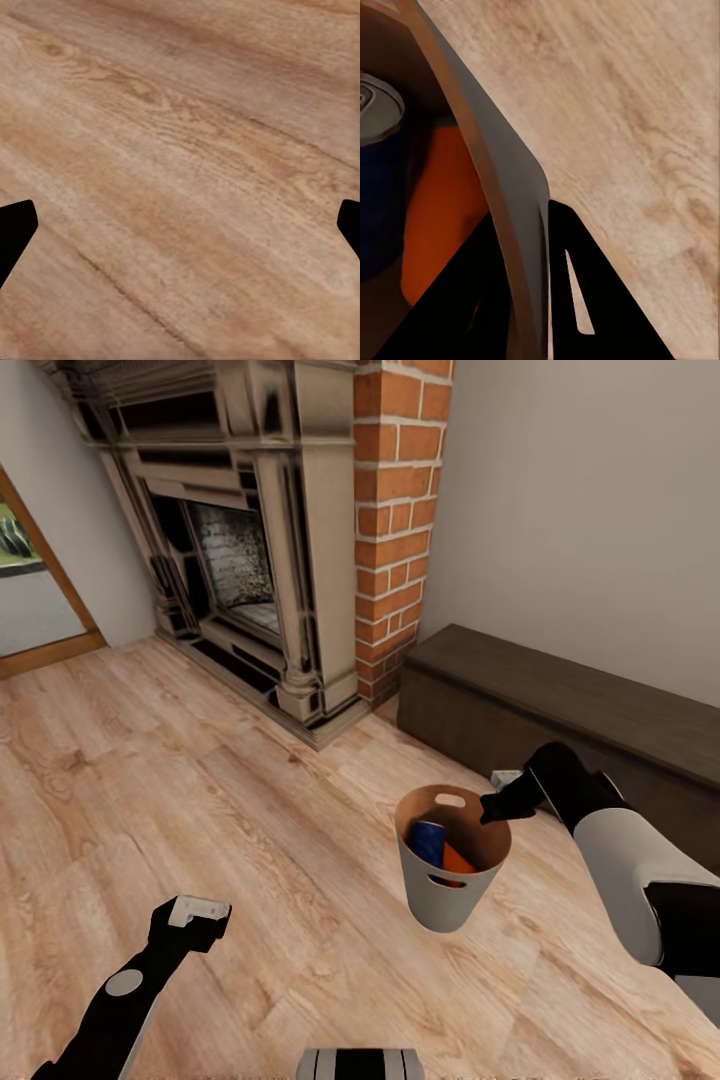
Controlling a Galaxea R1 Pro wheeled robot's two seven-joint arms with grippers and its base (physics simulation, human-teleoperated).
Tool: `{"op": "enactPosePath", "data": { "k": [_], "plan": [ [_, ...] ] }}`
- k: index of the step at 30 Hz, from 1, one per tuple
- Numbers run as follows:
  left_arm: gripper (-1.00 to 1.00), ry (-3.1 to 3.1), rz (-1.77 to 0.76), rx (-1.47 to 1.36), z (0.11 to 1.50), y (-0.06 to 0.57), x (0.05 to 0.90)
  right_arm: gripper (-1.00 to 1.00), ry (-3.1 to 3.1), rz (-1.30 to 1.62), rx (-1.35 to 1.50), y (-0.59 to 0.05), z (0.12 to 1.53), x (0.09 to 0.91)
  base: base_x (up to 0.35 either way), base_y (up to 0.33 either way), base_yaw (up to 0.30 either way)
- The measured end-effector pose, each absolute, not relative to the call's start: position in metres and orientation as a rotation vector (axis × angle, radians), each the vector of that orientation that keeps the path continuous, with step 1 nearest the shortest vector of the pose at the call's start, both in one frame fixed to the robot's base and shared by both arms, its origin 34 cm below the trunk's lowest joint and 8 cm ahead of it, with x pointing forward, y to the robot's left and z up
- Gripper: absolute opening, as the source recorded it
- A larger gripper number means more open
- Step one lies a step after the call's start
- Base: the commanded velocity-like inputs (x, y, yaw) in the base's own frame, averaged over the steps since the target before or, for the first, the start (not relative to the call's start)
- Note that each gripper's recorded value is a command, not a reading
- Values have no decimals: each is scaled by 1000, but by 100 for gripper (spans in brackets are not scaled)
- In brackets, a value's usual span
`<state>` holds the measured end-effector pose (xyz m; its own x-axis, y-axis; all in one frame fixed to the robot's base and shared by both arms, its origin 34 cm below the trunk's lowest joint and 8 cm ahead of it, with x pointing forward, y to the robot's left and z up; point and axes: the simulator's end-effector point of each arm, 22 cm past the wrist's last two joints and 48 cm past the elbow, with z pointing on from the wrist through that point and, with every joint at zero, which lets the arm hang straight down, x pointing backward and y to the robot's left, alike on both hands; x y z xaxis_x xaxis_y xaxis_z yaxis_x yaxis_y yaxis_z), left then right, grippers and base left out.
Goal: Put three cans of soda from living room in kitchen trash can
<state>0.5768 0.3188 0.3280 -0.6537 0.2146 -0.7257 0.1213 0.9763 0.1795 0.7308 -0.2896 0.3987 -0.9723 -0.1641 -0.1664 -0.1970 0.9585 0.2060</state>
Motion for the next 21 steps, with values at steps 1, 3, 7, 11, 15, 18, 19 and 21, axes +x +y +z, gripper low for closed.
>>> {"op": "enactPosePath", "data": {
  "k": [1,3,7,11,15,18,19,21],
  "plan": [
    [100,2293,145,234,326,319,576,-100,2959,334,-275,-289,398,732,0,0,0],
    [100,2299,145,235,323,319,575,-100,2960,338,-273,-289,396,733,0,0,0],
    [100,2324,142,236,312,319,569,-100,2967,334,-273,-290,390,733,0,0,0],
    [100,2347,140,237,302,320,564,-100,2975,334,-273,-291,384,732,0,0,0],
    [100,2366,139,238,293,320,559,-100,2968,334,-279,-289,380,734,0,0,0],
    [100,2375,139,238,288,320,557,-100,2961,333,-284,-288,376,734,0,0,0],
    [100,2378,139,239,287,320,556,-100,2963,332,-285,-289,375,734,0,0,0],
    [100,2384,139,239,284,320,555,-100,2964,332,-286,-289,372,734,0,0,0]
  ]
}}
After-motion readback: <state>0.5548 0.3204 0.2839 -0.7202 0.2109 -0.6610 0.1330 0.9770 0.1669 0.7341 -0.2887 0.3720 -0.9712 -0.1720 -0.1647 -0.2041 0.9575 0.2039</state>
